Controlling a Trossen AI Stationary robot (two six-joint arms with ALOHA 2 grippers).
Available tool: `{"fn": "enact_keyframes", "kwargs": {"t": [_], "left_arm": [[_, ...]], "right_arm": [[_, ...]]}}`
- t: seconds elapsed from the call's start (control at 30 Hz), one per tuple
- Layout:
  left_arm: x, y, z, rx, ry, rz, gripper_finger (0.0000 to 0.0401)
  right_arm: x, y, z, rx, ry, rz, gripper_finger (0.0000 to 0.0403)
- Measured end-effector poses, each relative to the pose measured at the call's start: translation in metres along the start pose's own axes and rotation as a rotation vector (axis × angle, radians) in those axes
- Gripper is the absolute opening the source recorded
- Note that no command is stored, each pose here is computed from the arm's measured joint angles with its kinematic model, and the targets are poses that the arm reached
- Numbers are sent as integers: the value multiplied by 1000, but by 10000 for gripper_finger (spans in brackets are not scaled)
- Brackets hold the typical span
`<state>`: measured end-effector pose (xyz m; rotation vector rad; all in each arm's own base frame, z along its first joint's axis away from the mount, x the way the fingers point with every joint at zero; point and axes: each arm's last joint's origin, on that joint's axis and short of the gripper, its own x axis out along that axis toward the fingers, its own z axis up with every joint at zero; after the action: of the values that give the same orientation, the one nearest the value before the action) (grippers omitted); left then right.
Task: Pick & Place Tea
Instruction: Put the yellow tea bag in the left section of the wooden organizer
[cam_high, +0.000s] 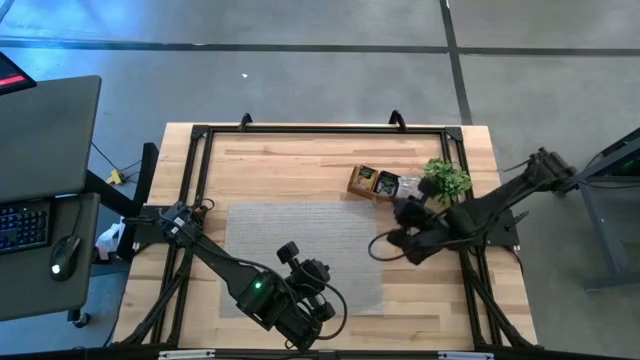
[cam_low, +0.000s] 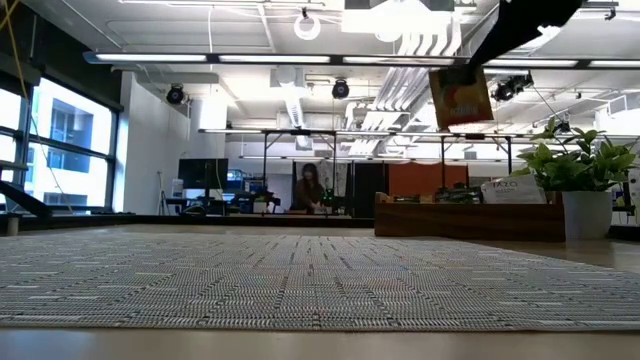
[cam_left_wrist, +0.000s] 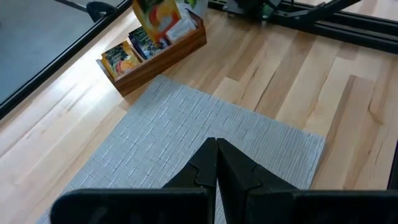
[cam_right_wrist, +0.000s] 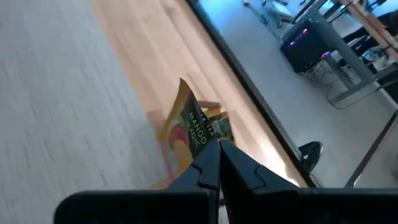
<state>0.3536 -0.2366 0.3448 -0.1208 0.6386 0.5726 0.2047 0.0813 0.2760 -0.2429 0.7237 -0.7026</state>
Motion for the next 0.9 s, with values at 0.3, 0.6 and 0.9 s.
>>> {"fn": "enact_keyframes", "kwargs": {"t": [0.3, 0.6, 0.9], "left_arm": [[0, 0, 0, 3, 2, 0, 3], [0, 0, 0, 6, 3, 0, 3], [0, 0, 0, 7, 3, 0, 3]], "right_arm": [[2, -17, 6, 55, -38, -64, 2], [27, -23, -3, 119, -19, -177, 1], [82, -12, -48, 136, -74, -316, 1]]}}
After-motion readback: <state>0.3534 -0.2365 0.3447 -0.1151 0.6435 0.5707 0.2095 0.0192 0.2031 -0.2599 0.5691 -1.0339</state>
